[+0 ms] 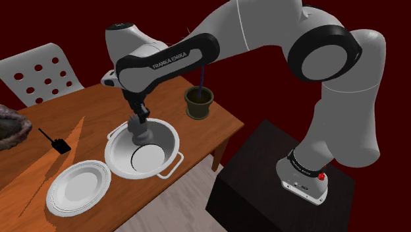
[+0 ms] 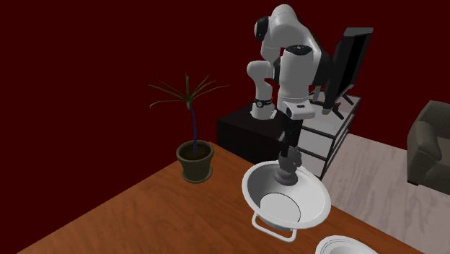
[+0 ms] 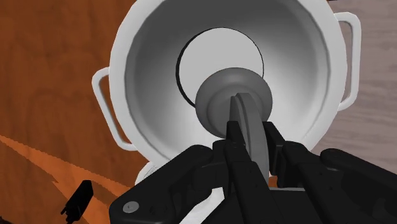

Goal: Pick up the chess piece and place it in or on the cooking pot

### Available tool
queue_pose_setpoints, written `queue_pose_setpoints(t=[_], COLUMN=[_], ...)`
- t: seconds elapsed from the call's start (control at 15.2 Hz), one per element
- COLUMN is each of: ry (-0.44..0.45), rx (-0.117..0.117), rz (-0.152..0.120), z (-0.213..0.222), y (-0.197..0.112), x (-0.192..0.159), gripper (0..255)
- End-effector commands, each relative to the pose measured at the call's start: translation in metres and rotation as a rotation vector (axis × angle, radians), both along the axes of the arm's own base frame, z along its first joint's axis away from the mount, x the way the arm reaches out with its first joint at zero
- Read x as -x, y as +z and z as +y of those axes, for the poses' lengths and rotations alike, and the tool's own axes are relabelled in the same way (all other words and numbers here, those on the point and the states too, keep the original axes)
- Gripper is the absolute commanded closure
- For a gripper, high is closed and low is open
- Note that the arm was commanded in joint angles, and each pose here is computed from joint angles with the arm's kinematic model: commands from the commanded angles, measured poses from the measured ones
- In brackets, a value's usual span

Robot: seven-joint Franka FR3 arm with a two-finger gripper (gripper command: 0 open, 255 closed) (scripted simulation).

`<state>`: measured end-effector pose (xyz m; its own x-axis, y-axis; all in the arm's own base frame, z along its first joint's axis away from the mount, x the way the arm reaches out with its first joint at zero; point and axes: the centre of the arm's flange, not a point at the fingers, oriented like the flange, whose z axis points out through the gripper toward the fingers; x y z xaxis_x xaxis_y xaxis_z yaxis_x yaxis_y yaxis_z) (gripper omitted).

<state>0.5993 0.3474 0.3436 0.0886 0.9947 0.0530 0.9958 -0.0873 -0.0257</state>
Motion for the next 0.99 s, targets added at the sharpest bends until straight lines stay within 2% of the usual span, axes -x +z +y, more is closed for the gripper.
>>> queue_pose_setpoints(t=[0.0,0.53,0.92], ry=[0.0,0.0,0.0], rx=[0.0,0.0,0.0], rz=[-0.001,-0.001,-0.001], z=[0.0,0.0,0.0], y=[-0.011,-0.054,-0.054], x=[0.001,0.001,0.001], gripper=[255,255,255])
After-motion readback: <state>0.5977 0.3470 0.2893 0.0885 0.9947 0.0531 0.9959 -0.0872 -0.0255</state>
